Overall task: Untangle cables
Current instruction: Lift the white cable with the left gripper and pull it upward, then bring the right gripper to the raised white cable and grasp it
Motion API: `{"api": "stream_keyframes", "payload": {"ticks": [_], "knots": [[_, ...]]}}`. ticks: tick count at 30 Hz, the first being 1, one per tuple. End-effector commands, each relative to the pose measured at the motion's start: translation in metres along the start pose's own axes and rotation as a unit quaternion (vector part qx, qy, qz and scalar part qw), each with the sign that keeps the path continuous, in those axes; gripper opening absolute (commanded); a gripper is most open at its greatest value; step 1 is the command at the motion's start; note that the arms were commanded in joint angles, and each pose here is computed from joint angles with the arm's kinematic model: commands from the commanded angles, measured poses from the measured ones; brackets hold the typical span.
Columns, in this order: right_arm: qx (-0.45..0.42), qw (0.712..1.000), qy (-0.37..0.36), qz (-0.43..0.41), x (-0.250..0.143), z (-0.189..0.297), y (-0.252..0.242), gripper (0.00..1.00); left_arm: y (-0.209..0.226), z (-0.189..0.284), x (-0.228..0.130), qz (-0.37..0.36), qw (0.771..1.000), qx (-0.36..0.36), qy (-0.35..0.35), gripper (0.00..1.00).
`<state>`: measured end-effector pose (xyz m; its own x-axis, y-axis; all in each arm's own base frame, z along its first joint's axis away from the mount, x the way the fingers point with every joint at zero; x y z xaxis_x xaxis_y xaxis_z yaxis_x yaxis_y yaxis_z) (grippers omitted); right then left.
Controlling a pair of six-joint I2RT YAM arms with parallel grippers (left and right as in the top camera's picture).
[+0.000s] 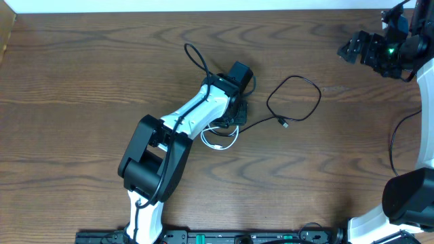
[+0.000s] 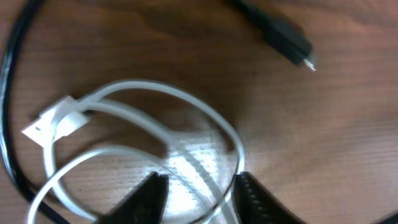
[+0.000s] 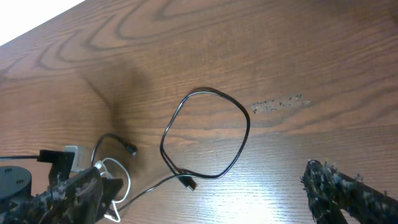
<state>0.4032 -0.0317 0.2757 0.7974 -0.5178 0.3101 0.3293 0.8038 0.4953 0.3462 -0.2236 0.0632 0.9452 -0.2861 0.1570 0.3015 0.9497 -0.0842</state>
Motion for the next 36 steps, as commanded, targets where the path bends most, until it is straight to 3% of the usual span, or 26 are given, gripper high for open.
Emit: {"api": "stream_keyframes", "payload": {"ticks": [1,6,11,18,27,31,36], "knots": [[0.0,1.0,0.004,0.009,-0.004,-0.001,0.003,0.99,0.01,0.002,0.005,-0.017,0.999,0.042,-0.014,0.08],[-0.002,1.0,0.015,0.016,-0.009,-0.004,0.006,0.99,0.018,0.036,0.012,-0.069,0.994,0.078,-0.042,0.07],[-0.001,0.999,0.034,0.03,-0.021,-0.014,0.012,0.99,0.03,0.116,0.017,-0.106,0.978,0.128,-0.126,0.07],[0.004,0.997,0.053,0.048,-0.034,-0.025,0.022,0.99,0.035,0.233,0.003,-0.184,0.934,0.153,-0.266,0.07],[0.017,0.995,0.068,0.076,-0.048,-0.032,0.042,0.99,0.033,0.331,-0.009,-0.151,0.876,0.138,-0.436,0.07],[0.131,0.973,0.102,0.162,-0.066,-0.031,0.078,0.96,0.033,0.359,-0.012,-0.126,0.854,0.124,-0.49,0.07],[0.266,0.927,0.111,0.24,-0.08,-0.022,0.121,0.99,0.034,0.362,-0.007,-0.081,0.854,0.07,-0.508,0.08]]}}
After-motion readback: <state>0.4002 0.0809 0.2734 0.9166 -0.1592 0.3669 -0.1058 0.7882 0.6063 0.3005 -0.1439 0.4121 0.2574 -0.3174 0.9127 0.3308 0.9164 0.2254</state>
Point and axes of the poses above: each gripper's point midway between its finger pads, its own z axis back along the fingers, its own y axis along the line the jaws close on, x = y × z, the point moved 5 cm from there along z, back along the fingers, and after that the axes turned 14 degrees about -z, right-handed, at the moved point
